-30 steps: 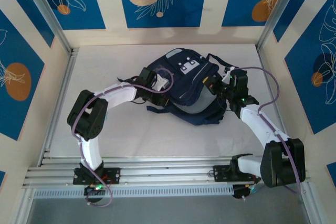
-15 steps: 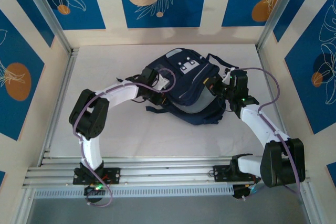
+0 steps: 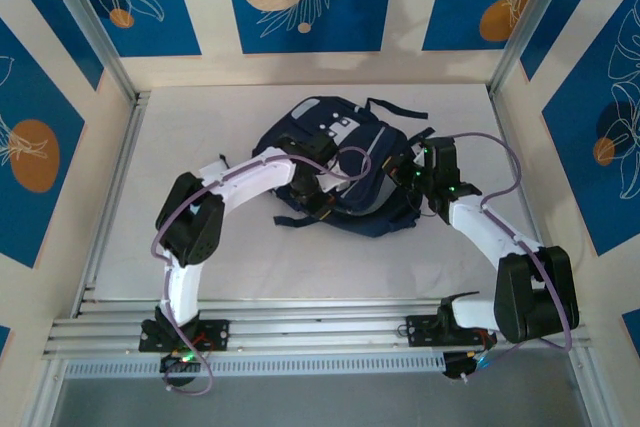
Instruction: Pack books, pencil case, and school supplies into a backpack
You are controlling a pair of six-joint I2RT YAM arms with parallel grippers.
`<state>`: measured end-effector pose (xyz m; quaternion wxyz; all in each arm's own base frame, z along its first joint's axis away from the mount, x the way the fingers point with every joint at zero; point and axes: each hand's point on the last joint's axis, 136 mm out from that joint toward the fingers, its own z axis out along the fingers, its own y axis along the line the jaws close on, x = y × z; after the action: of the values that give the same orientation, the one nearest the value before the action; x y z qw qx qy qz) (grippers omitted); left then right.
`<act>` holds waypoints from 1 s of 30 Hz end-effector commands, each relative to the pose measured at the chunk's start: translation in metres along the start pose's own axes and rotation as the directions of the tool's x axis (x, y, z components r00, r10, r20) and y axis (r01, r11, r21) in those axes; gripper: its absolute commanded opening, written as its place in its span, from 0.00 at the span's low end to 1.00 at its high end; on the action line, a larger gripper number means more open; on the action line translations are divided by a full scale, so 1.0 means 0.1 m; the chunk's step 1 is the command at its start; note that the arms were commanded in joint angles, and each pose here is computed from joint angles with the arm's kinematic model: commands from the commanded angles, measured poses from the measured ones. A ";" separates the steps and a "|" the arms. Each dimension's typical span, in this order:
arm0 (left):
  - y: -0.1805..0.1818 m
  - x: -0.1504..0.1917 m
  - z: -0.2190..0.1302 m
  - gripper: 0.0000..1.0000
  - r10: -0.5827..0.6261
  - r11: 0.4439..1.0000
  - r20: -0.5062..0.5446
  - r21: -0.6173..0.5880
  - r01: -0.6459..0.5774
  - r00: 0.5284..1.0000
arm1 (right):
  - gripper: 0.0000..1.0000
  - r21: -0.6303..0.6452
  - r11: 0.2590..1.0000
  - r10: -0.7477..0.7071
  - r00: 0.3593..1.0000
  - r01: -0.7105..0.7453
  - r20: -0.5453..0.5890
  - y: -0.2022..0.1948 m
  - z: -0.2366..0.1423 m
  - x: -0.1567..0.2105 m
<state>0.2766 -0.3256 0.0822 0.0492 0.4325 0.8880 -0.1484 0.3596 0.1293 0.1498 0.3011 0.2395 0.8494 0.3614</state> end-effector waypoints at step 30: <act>-0.41 -0.66 -0.40 0.60 -0.372 0.905 0.304 0.328 0.270 0.877 | 0.63 0.221 0.968 -0.084 0.984 0.119 -0.159 -0.40 -0.66 0.62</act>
<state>0.2692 -0.4068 0.1175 0.0787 0.2865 0.8882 -0.3505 0.2853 0.1008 0.1374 0.2676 0.2266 0.9002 0.2582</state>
